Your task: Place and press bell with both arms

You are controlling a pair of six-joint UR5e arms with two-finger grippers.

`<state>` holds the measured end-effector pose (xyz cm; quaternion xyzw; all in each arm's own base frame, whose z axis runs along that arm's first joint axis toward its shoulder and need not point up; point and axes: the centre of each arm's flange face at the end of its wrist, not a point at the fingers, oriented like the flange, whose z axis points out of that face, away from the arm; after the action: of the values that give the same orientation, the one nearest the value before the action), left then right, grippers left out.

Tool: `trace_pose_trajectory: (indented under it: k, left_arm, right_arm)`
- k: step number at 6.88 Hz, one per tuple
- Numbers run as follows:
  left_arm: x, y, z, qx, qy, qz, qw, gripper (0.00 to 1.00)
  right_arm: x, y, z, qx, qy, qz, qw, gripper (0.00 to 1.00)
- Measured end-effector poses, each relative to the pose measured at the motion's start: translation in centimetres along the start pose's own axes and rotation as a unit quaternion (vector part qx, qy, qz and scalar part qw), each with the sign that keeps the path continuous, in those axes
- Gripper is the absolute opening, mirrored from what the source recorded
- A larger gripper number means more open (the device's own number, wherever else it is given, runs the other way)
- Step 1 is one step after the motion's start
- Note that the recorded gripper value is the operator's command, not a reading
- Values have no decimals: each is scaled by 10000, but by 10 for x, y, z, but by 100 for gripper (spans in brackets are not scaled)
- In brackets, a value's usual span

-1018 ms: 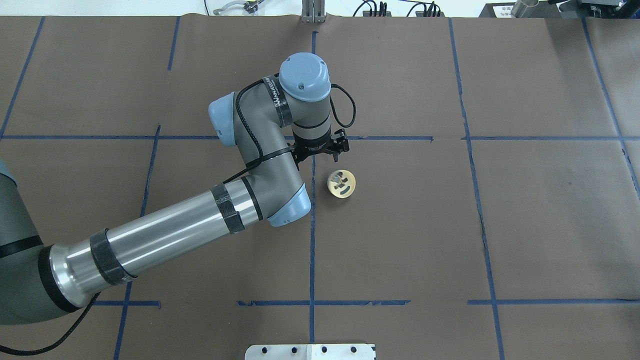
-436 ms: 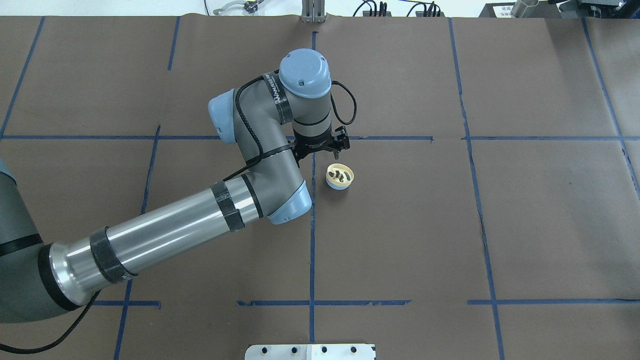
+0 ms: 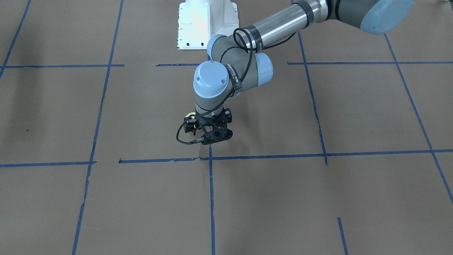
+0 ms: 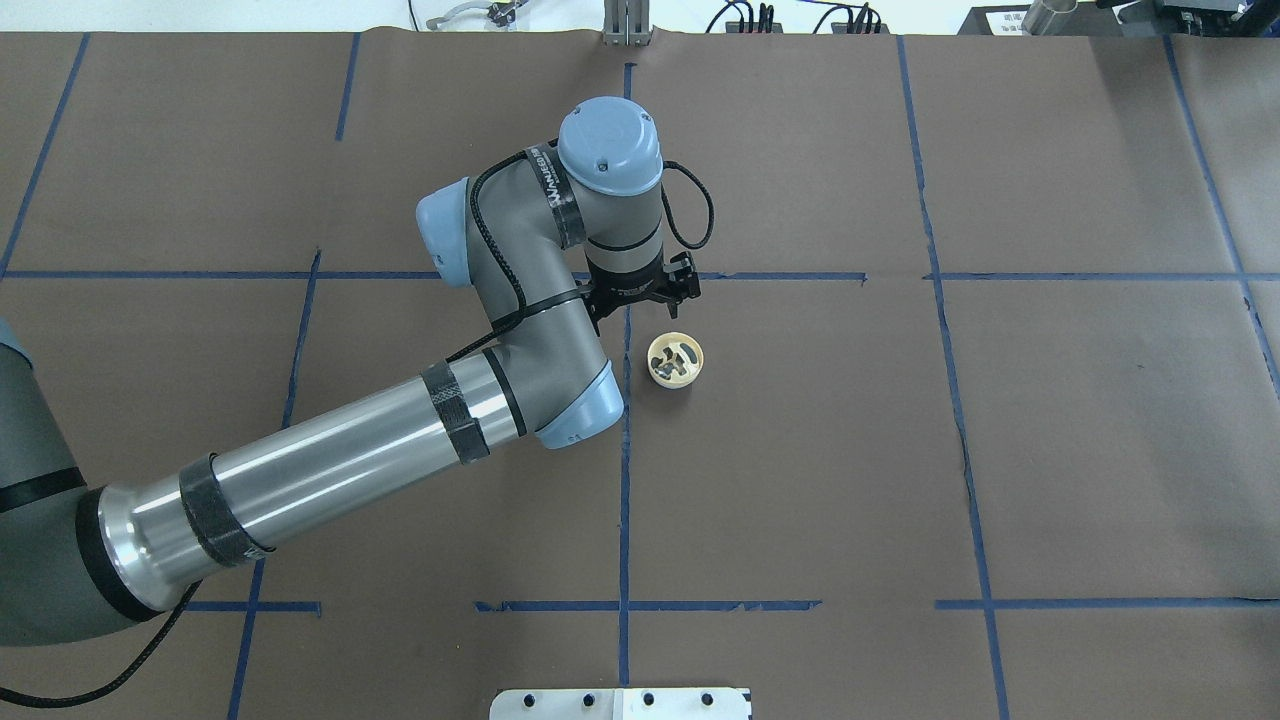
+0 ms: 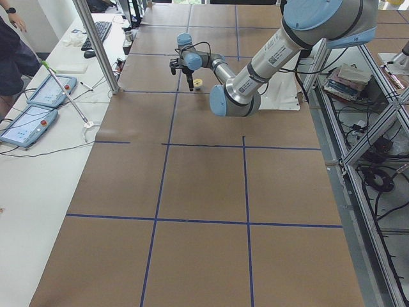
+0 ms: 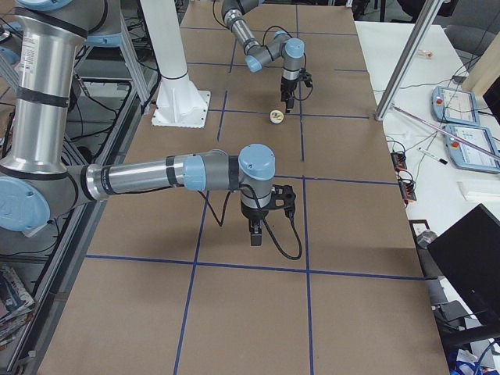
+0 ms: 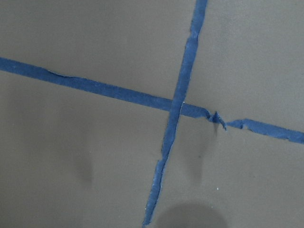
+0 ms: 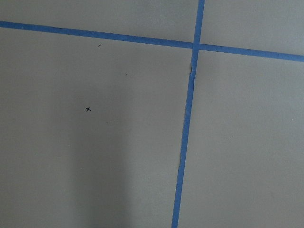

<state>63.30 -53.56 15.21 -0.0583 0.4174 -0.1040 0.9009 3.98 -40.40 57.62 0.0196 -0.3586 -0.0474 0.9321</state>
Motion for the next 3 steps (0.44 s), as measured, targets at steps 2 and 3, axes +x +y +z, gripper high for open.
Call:
trace_pose_trajectory:
  k: [2, 3]
  left_arm:
    - [-6, -3, -17, 47, 47, 125, 9999, 100]
    - [-26, -12, -32, 101, -36, 367, 9993, 100]
  right_arm:
    - [0, 0, 0, 5, -1, 1, 10000, 100]
    - [0, 0, 0, 4, -5, 2, 10000, 100]
